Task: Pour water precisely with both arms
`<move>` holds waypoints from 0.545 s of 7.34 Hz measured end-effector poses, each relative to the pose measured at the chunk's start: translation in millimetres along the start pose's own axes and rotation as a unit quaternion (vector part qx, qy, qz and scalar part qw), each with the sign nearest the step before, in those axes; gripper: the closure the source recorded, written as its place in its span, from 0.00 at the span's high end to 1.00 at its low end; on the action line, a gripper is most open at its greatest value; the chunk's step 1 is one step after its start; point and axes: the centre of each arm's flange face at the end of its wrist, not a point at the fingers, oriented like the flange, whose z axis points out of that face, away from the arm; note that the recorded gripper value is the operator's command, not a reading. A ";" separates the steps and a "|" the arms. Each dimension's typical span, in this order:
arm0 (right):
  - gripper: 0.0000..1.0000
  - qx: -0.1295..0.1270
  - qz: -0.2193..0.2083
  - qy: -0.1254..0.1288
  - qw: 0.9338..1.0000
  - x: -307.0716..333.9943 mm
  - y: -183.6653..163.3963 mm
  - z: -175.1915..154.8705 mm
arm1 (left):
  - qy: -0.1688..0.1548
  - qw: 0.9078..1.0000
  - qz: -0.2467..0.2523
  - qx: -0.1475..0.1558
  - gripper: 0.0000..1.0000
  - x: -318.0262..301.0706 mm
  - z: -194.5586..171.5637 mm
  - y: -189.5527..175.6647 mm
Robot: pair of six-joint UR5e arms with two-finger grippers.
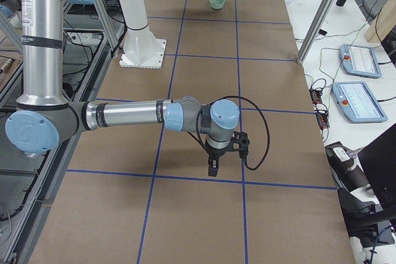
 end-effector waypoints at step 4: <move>1.00 0.004 -0.003 -0.001 1.000 -3.3 0.0 -3.6 | 0.036 0.999 -0.009 0.007 0.00 47.3 -14.8 -26.4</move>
